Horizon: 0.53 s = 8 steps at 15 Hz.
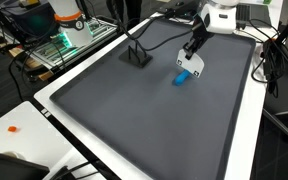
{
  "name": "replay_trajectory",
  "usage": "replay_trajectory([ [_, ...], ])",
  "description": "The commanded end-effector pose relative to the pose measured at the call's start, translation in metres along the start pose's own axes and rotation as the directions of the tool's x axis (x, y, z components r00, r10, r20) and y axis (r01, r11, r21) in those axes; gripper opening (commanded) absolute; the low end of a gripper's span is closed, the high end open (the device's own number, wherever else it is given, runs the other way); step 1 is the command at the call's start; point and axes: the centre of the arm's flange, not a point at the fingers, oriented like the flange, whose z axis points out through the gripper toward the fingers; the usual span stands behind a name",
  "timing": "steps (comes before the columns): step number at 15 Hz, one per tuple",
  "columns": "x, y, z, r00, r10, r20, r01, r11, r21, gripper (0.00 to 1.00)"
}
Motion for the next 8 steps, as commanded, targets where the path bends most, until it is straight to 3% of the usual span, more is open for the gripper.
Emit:
replay_trajectory([
  [1,0.002,0.003,0.015,1.0,-0.003,0.008,0.002,1.0,0.03,0.01],
  [8,0.007,0.007,0.027,1.0,0.009,-0.003,-0.009,1.0,0.016,0.01],
])
